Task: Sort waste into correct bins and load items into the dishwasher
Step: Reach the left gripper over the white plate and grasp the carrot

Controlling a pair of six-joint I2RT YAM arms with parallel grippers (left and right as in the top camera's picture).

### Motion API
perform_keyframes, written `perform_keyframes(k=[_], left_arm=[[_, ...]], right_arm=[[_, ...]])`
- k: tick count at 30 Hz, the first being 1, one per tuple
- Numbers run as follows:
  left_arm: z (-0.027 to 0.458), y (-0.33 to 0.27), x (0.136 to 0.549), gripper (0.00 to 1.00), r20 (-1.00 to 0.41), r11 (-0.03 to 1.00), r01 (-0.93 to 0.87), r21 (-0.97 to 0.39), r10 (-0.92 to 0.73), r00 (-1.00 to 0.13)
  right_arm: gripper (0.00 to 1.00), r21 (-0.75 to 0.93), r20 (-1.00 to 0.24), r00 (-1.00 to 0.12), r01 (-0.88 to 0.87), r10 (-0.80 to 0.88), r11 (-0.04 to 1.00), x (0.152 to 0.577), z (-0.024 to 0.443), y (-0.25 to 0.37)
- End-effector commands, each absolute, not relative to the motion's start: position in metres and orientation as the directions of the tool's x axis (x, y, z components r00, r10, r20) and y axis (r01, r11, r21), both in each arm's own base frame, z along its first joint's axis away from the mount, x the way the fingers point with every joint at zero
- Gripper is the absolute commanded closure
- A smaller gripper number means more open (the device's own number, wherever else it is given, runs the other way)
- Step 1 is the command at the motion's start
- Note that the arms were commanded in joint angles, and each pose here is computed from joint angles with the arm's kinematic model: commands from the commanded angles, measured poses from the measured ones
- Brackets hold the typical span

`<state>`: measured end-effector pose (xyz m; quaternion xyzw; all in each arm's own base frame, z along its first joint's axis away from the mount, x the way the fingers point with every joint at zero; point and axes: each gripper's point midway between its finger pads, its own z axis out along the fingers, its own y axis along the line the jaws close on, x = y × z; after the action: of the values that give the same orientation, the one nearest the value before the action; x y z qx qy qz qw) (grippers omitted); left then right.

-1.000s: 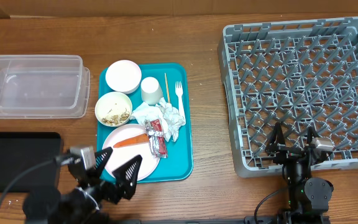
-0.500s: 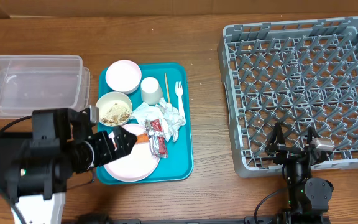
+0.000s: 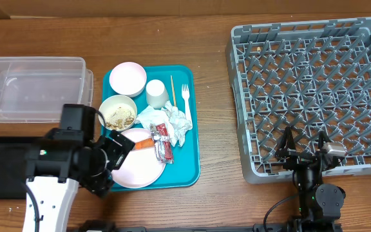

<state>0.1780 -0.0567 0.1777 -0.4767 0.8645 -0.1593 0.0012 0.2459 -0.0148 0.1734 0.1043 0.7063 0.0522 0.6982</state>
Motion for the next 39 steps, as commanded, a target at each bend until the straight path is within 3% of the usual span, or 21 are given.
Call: perform_keyframes(k=[1,8,14,19,28,39], left_arm=[[0.162,-0.061,0.179,0.00,0.153,0.339,-0.915,-0.217,-0.914,-0.375],[0.142,-0.062,0.178,0.00,0.094,0.210,-0.969,-0.129,-0.970,-0.223],[0.126,-0.040,0.190,0.00,-0.047,-0.016,-0.997,-0.077,-0.999,0.020],[0.099,-0.062,0.214,0.00,0.027,-0.015,-1.000,-0.022,-1.000,0.015],[0.060,-0.071,0.212,0.00,0.028,-0.018,-0.989,0.147,-0.999,0.022],[0.019,-0.069,0.240,0.00,-0.014,0.027,-0.990,0.140,-0.999,-0.029]], right_arm=[[0.00,0.213,-0.977,0.001,0.080,0.213,0.974,0.246,0.172,-0.016],[0.00,0.213,-0.977,0.001,0.080,0.213,0.974,0.246,0.172,-0.016],[0.00,0.213,-0.977,0.001,0.080,0.213,0.974,0.246,0.172,-0.016],[0.00,0.213,-0.977,0.001,0.080,0.213,0.974,0.246,0.172,-0.016],[0.00,0.213,-0.977,0.001,0.080,0.213,0.974,0.246,0.172,-0.016],[0.00,0.213,-0.977,0.001,0.080,0.213,0.974,0.246,0.172,-0.016]])
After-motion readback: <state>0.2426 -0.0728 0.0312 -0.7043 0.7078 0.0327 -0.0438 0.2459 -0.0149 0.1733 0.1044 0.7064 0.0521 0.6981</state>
